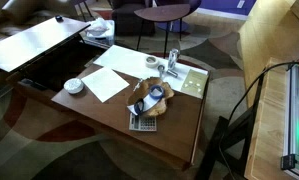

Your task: Put the blue masking tape on the table

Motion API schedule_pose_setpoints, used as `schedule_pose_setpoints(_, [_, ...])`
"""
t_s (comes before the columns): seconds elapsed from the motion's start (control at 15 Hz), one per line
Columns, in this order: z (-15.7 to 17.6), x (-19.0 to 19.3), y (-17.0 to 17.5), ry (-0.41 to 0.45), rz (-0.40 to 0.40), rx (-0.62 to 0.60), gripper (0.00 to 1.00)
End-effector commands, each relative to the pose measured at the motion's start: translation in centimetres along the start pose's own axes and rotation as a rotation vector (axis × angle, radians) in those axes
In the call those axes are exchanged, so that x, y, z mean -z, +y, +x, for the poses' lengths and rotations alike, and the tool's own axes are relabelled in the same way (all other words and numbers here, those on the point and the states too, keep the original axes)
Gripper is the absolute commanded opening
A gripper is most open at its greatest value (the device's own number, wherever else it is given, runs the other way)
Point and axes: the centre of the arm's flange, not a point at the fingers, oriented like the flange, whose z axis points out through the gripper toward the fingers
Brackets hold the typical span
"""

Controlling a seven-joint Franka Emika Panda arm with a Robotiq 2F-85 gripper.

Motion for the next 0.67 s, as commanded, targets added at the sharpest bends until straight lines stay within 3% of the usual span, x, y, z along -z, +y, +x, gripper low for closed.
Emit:
schedule_pose_setpoints(0.0, [0.0, 0.0, 0.0, 0.000, 0.000, 0.000, 1.00])
schedule_pose_setpoints(0.27, [0.2, -0.5, -0.3, 0.006, 0.014, -0.009, 1.00])
schedule_pose_setpoints(0.6, [0.8, -10.0, -5.9, -0.080, 0.101, -0.006, 1.00])
